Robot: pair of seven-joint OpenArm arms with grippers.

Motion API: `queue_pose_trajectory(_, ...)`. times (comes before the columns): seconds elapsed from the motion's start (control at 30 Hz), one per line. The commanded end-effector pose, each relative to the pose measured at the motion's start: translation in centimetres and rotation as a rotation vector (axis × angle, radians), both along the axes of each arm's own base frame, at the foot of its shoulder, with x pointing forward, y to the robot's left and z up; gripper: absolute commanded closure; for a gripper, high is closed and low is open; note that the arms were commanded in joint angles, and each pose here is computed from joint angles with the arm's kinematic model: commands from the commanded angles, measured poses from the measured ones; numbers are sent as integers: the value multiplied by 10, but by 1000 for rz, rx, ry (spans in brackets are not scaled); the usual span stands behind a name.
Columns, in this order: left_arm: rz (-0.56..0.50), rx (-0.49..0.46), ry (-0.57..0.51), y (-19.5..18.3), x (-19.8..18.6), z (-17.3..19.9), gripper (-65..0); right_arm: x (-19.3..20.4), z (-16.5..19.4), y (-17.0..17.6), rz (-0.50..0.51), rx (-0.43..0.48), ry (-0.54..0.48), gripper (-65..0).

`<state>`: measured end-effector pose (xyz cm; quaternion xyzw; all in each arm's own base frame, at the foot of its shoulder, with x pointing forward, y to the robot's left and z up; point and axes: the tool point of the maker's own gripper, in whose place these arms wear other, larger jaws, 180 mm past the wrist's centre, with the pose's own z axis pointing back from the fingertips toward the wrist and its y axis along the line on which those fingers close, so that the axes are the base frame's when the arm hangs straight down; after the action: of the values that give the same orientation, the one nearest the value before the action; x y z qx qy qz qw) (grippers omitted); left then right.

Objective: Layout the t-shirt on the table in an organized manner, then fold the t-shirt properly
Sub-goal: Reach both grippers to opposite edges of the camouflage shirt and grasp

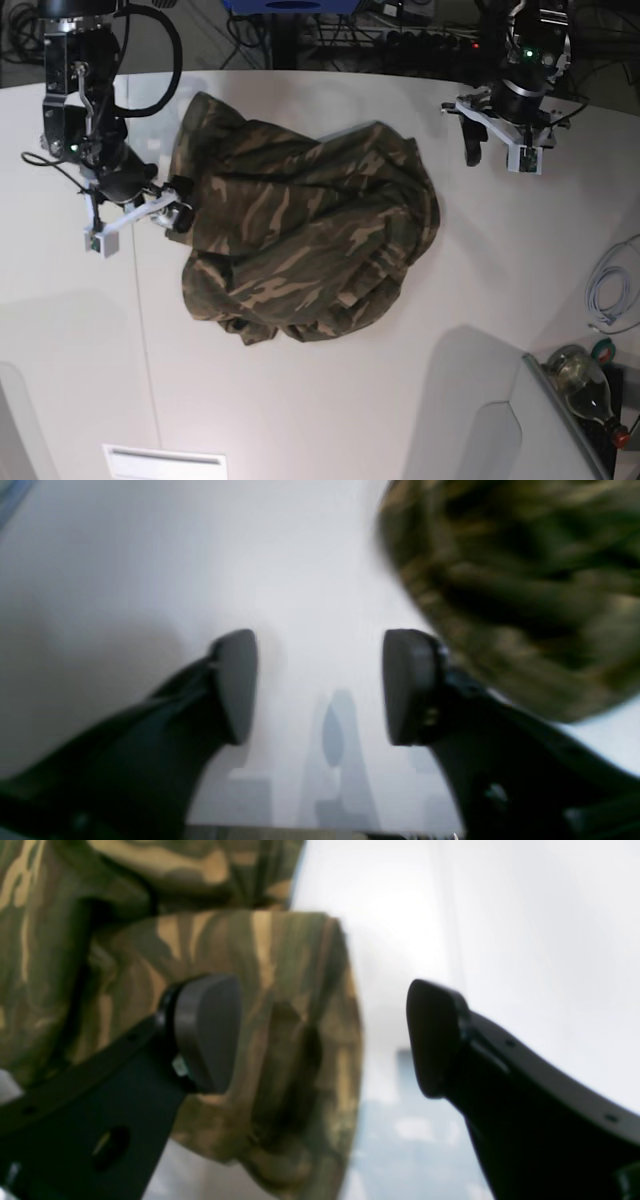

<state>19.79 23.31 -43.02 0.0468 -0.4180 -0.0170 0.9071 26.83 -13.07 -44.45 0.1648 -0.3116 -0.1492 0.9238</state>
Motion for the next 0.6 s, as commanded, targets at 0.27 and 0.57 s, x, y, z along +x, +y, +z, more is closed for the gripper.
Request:
queue_pose_trajectory(0.27,14,25,3,14,-1,-5,-234,-18,-9,59,145,70,34,-467)
queue_pose_trajectory(0.57,16,20,-8,12,4,-4,-232,-25,-5,71,178,78,29,0)
